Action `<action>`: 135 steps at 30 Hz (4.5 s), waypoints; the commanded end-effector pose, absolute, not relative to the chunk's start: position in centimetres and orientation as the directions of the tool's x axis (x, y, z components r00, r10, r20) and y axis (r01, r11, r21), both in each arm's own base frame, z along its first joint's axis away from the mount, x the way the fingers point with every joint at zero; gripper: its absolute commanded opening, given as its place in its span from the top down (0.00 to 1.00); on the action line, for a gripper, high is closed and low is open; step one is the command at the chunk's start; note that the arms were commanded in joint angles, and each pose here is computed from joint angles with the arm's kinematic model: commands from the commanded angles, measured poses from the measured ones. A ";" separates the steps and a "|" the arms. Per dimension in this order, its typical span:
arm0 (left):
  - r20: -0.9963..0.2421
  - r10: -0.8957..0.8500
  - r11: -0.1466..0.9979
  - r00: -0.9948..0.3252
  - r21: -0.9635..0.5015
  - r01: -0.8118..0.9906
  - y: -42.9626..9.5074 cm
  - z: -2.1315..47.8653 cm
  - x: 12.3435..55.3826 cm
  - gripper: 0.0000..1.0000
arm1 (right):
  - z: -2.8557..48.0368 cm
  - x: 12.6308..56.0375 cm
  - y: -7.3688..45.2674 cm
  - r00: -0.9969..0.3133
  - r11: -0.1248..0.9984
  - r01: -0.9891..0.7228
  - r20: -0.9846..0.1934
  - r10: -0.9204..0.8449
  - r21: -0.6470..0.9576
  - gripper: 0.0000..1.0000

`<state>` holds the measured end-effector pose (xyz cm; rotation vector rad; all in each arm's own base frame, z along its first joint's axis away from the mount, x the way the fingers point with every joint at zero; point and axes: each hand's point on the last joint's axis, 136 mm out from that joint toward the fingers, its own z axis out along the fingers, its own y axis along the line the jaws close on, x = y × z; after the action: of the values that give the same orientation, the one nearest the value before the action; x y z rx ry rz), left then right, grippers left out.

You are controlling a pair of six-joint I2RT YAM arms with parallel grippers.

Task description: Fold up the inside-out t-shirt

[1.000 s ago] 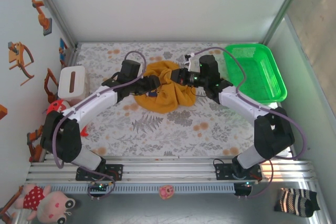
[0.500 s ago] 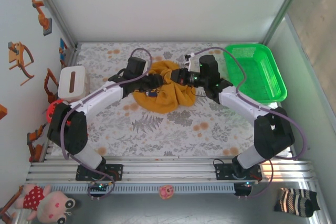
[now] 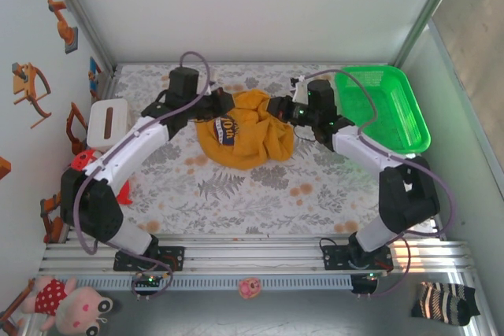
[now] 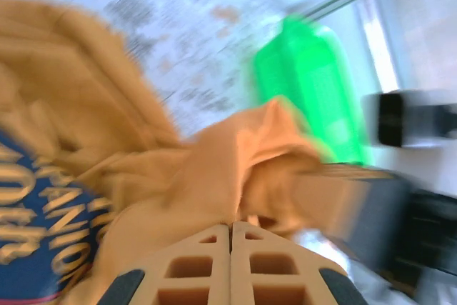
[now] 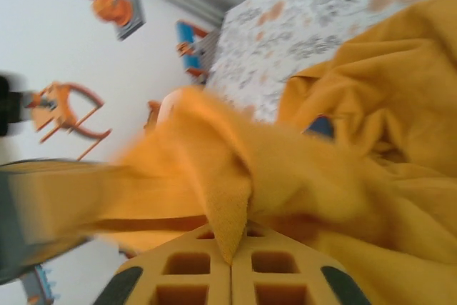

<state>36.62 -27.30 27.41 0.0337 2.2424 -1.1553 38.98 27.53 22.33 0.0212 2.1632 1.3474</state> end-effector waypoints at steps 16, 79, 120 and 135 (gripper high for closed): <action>-0.606 -0.228 0.261 -0.762 -0.792 0.551 -27.7 35.5 34.6 1.00 | 27.0 34.9 26.3 -0.743 0.723 -0.382 -0.656 0.129 0.575 0.47; -0.241 -0.511 0.514 -0.825 -0.855 -0.069 -23.8 21.5 34.3 0.24 | 29.3 34.7 32.4 -0.813 0.248 -0.515 -0.559 0.161 0.820 1.00; -0.420 0.065 0.786 -0.905 -0.537 0.306 -28.9 9.8 25.8 1.00 | 14.1 30.2 21.4 -0.896 0.898 -0.183 -0.444 0.015 0.399 0.54; -0.431 0.058 0.788 -0.901 -0.534 0.306 -29.2 10.9 26.3 1.00 | 9.8 27.0 22.3 -0.923 0.884 -0.157 -0.383 0.027 0.441 0.53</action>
<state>26.05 -28.93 10.15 0.2425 2.6010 -0.8806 26.02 21.49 9.61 -0.1311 2.7081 0.6382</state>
